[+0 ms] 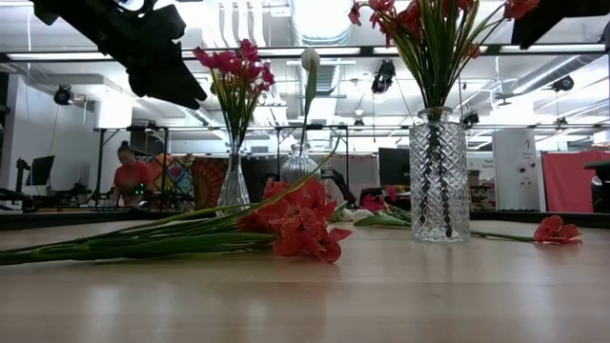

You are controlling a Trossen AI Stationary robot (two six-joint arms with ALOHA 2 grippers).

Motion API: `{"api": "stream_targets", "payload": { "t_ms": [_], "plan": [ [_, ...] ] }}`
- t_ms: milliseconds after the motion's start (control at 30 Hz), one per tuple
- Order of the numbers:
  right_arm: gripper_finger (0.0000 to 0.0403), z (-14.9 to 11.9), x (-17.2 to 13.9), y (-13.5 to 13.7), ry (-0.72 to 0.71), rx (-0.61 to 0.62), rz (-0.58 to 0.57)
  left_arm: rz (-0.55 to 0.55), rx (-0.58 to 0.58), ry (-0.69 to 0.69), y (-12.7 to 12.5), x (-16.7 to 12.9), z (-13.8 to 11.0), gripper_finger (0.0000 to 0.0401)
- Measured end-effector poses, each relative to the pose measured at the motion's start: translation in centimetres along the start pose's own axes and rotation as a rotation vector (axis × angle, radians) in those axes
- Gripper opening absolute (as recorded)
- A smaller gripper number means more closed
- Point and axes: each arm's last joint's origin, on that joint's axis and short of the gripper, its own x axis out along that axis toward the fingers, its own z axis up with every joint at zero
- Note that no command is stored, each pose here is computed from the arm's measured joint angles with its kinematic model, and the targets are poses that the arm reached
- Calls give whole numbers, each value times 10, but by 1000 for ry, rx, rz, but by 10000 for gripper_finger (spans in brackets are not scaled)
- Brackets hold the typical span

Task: Sort flowers into vase by color
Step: Put the right white tulip flower into the center transparent glass vase

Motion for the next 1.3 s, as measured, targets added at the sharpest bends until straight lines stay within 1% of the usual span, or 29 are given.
{"api": "stream_targets", "payload": {
  "t_ms": [100,200,300,433,533,633,700,767,833,967,1133,1300],
  "plan": [
    [73,3,-7,-4,-31,8,22,0,0,0,0,0,0,252],
    [71,1,-7,-7,-2,18,33,0,0,1,0,0,0,252],
    [65,-6,-3,-8,132,12,61,2,3,8,0,0,-1,252],
    [52,-18,4,-7,370,-31,100,3,5,12,0,0,-1,252],
    [41,-31,17,-4,500,-69,65,3,5,12,0,0,-1,252],
    [29,-47,37,-4,584,-115,-12,4,7,17,0,0,-2,252],
    [21,-60,51,-8,640,-112,-72,4,9,19,0,0,-2,252],
    [15,-72,66,-10,674,-110,-90,4,16,17,1,0,-2,252],
    [11,-83,80,-8,679,-101,-69,3,20,15,1,0,-2,252],
    [9,-100,112,-3,656,-95,15,2,18,10,0,0,-1,252],
    [9,-114,148,-2,524,-69,96,0,18,9,0,0,-1,252],
    [9,-121,171,-4,356,-66,166,-3,13,-4,0,0,0,252]
  ]
}}
